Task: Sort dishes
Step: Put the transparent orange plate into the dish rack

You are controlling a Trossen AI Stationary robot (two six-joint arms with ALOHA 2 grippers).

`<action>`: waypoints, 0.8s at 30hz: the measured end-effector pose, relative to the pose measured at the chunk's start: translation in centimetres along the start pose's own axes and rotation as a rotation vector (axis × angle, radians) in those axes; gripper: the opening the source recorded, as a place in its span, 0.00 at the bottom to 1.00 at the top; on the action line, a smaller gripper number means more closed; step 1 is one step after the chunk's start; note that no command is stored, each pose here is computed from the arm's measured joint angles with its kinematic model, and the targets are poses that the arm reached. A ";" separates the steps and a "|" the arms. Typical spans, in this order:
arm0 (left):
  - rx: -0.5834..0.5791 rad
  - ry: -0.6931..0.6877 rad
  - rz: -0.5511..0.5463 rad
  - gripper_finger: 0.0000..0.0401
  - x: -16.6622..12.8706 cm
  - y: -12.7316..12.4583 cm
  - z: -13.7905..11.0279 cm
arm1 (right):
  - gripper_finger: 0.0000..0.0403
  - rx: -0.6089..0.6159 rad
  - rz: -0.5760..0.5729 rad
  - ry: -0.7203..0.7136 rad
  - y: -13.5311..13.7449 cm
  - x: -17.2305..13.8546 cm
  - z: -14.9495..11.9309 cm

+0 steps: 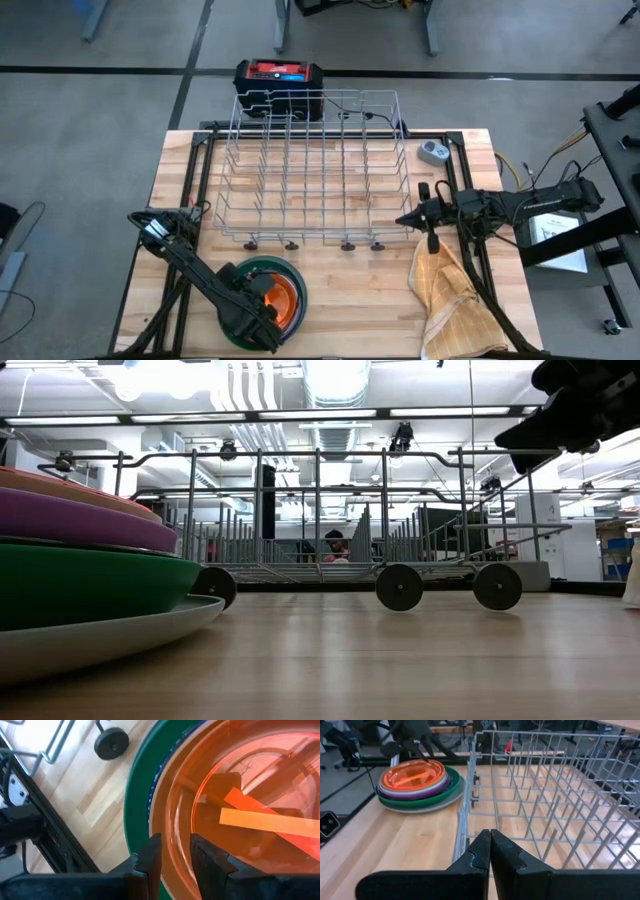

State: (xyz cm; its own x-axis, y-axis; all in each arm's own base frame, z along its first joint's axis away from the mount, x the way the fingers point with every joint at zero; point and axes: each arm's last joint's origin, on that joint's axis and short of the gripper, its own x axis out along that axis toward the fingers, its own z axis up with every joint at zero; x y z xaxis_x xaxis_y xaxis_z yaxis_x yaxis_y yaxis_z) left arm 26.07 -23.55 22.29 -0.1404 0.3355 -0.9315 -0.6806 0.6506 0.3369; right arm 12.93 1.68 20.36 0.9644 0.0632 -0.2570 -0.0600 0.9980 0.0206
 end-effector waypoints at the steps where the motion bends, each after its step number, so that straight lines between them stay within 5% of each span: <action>1: -0.003 0.007 -0.004 0.23 0.0 0.0 0.0 | 0.01 0.001 0.000 0.000 0.0 0.0 0.0; 24: 0.017 0.011 -0.046 0.19 0.3 -0.5 -0.1 | 0.01 0.010 0.000 0.002 0.0 0.0 0.0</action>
State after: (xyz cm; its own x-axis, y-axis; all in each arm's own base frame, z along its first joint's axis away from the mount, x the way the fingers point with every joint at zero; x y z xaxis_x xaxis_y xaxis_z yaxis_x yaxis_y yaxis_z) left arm 26.29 -23.90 21.80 -0.1173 0.2979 -0.9474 -0.6739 0.6768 0.2963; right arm 12.93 1.68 20.34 0.9638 0.0629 -0.2592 -0.0570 0.9979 0.0303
